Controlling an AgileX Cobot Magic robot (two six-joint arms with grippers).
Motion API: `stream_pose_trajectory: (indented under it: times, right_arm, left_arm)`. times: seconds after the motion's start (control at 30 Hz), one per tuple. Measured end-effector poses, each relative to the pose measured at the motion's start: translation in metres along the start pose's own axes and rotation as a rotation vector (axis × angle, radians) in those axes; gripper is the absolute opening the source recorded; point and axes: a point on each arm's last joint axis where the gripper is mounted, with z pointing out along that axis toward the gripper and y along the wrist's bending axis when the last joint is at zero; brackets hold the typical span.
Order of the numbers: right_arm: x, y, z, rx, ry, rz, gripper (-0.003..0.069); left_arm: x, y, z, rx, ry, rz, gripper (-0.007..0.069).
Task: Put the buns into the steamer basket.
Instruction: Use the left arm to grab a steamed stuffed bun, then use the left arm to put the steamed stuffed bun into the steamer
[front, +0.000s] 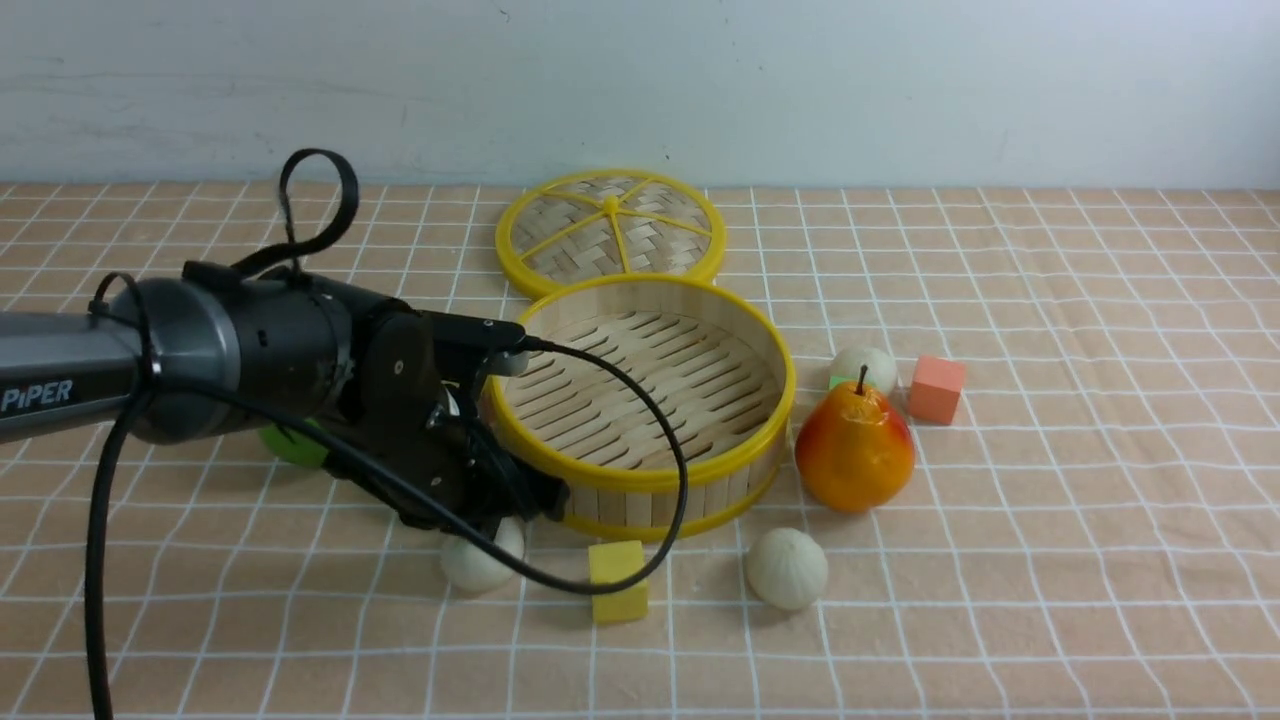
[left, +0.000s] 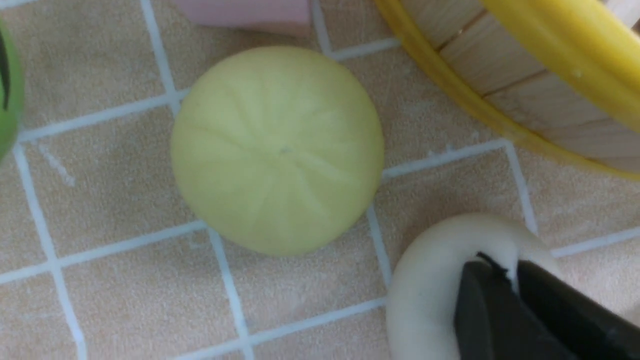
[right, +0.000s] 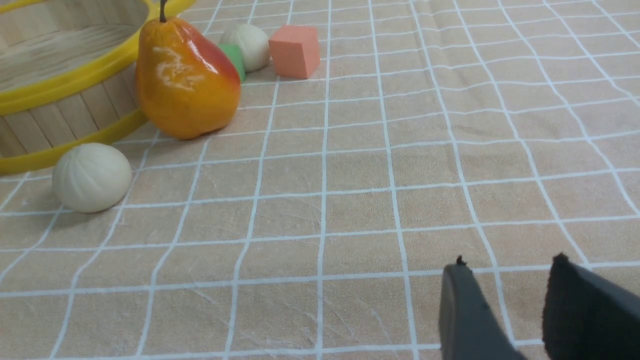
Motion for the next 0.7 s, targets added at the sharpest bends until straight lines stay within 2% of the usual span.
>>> stream_pose_trajectory:
  times: [0.17,0.3,0.4,0.5,0.7]
  right_arm:
    - [0.0,0.0,0.0,0.0,0.0,0.0,0.0239]
    - [0.0,0.0,0.0,0.0,0.0,0.0,0.0239]
    - [0.0,0.0,0.0,0.0,0.0,0.0,0.0239]
    - [0.0,0.0,0.0,0.0,0.0,0.0,0.0239]
    - [0.0,0.0,0.0,0.0,0.0,0.0,0.0239]
  left_arm:
    - [-0.002,-0.004,-0.037,0.014,-0.023,-0.002,-0.001]
    - [-0.02,-0.027,-0.081,0.075,-0.228,0.072,-0.001]
    - [-0.032,-0.036,-0.084,0.093,-0.3,0.112,-0.001]
    - [-0.051,-0.041,-0.062,0.094,-0.338,0.133,-0.001]
    - [-0.074,-0.034,-0.002,0.046,-0.272,0.147,0.0009]
